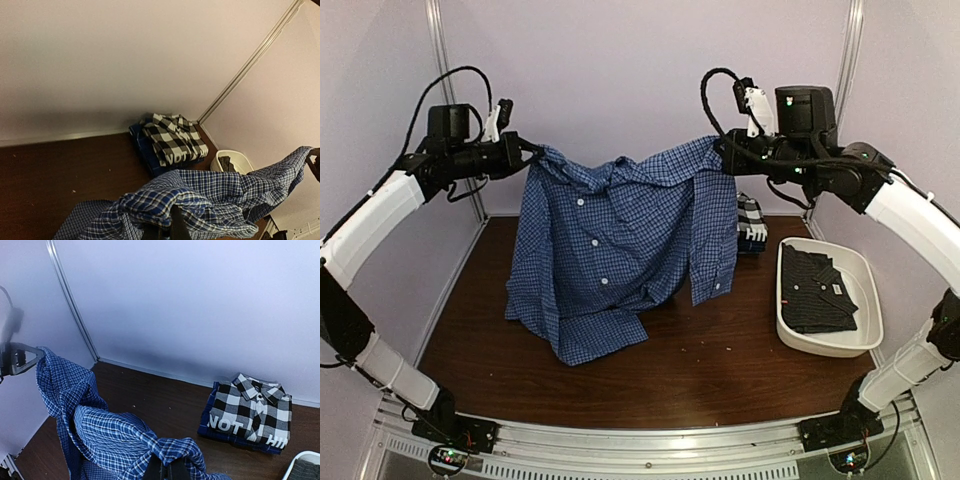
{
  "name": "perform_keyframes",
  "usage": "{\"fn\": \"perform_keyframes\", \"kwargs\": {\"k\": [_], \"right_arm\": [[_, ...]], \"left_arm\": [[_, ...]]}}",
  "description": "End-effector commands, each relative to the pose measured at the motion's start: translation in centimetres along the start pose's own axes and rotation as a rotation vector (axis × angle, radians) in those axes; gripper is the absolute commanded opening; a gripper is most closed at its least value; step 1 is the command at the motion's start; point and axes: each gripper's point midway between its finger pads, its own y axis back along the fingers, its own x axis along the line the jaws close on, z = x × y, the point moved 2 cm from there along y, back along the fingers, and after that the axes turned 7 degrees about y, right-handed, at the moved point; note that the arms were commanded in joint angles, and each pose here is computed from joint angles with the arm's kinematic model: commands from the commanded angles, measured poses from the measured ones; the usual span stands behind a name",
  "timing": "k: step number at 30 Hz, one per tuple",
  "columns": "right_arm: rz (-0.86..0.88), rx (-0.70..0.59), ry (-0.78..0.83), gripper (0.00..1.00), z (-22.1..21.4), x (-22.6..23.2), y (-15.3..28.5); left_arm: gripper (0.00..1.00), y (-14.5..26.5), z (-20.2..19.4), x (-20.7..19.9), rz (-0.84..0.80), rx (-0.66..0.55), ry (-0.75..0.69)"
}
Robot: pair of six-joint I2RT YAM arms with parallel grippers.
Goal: Fold and stack the long sleeve shirts
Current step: Place the crumpled shirt at the center of the board.
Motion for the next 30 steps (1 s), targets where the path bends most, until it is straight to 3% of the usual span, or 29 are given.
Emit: {"fn": "perform_keyframes", "kwargs": {"k": [1,9,15,21,27,30], "right_arm": [[-0.084,0.07,-0.034,0.0,-1.8,-3.0,-0.7],[-0.099,0.088,-0.039,0.0,-2.5,-4.0,-1.2],[-0.108,0.171,-0.046,0.0,-5.9,-4.1,-3.7],[-0.176,0.271,-0.098,0.0,-10.4,-7.1,-6.4],[-0.129,0.274,-0.1,0.0,-11.3,-6.8,-6.2],[-0.017,0.297,-0.076,0.0,-12.2,-5.0,-6.2]], "left_arm": [[0.0,-0.8,-0.5,-1.4,-0.139,0.042,0.038],[0.0,-3.4,-3.1,0.3,-0.164,0.147,0.11],[0.0,-6.7,-7.7,2.4,-0.124,0.255,0.151],[0.0,-10.2,-11.4,4.5,-0.079,0.343,0.194],[0.0,-10.7,-11.4,3.2,-0.104,0.345,0.175],[0.0,-10.3,-10.7,1.5,-0.153,0.341,0.146]]}}
